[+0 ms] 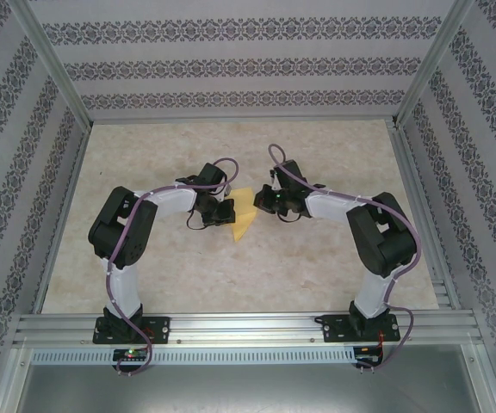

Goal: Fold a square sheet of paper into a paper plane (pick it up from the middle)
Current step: Third fold the triangle at the center of the table.

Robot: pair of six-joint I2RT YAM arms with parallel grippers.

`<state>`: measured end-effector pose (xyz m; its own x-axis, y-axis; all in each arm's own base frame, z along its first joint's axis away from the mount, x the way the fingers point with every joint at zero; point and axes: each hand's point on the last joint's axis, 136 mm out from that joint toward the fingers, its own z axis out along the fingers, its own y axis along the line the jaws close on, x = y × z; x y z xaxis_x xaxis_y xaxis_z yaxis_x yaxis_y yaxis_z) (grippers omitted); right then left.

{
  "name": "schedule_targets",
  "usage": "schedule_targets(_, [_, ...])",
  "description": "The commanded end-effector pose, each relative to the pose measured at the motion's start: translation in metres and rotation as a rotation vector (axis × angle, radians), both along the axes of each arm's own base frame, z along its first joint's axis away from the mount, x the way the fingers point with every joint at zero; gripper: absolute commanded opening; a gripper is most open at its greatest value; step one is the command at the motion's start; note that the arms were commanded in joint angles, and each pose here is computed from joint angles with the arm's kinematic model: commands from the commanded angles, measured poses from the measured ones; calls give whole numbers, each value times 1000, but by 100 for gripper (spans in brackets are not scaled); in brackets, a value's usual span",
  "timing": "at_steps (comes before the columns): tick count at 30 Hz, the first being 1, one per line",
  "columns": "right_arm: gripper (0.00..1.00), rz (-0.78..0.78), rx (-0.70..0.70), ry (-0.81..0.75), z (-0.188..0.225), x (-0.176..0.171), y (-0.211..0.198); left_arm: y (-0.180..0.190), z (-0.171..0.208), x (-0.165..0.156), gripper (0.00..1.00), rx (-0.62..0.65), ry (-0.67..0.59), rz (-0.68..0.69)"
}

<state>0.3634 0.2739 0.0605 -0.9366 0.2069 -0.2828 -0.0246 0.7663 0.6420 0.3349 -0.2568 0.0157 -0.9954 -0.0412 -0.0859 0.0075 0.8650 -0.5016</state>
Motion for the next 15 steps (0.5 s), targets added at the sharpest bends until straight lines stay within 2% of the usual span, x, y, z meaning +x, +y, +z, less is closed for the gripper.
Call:
schedule_targets(1, [4, 68, 14, 4, -5, -6, 18, 46, -52, -27, 0, 238, 106, 30])
schedule_targets(7, [3, 92, 28, 71, -27, -5, 29, 49, -53, -29, 0, 253, 114, 38])
schedule_targets(15, [3, -10, -22, 121, -54, 8, -6, 55, -57, -33, 0, 282, 119, 28])
